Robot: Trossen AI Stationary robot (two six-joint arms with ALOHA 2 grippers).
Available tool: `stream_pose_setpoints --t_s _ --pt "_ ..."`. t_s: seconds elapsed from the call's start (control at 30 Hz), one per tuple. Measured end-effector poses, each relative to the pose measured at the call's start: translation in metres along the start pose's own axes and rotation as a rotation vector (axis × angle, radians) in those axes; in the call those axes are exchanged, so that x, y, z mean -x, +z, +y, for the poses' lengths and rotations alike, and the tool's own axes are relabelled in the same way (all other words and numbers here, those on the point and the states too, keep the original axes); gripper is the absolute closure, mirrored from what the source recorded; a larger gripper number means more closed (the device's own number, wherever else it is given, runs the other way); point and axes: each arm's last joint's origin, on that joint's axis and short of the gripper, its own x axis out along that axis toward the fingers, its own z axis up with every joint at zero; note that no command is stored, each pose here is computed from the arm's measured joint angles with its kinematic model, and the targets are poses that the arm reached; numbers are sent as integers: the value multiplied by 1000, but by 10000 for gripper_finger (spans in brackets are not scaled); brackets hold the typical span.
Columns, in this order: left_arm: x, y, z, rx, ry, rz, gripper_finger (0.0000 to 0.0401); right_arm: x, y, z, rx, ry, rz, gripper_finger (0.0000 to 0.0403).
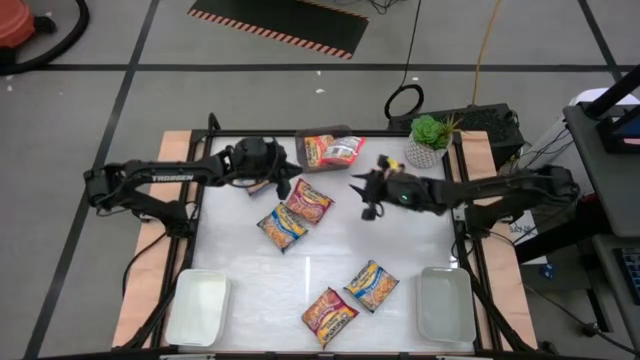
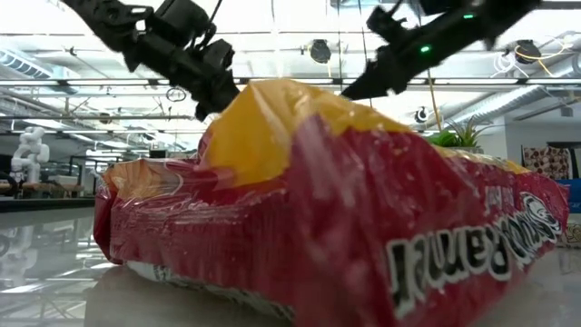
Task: Sort Maruchan noodles
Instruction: Put the orange noodle pack into the black bin
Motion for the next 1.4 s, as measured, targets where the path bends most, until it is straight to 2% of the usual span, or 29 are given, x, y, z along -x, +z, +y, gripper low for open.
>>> stream_pose_setpoints --t_s 0.1,0.3,0.43,0.57,0.73,0.93,1.23,1.4 --pt "1 -6 6 6 16 -54 368 -21 9 -12 137 8 132 289" --pt "7 -10 8 27 33 -2 368 -53 5 -19 323 83 383 289" --pt "15 -17 2 25 25 93 368 -63 -3 -16 444 84 432 289" --pt "24 -22 -4 22 22 158 368 -66 -4 -21 588 4 480 289" --pt "30 -20 -9 19 4 151 368 -70 -2 -37 605 8 411 289" --pt "31 -30 -17 -25 22 225 368 -79 -21 -52 560 75 436 289" --pt "30 -30 -17 -70 72 207 368 -79 -35 -50 546 132 436 289" --pt "30 -28 -17 -75 74 189 368 -81 -39 -47 546 79 369 270"
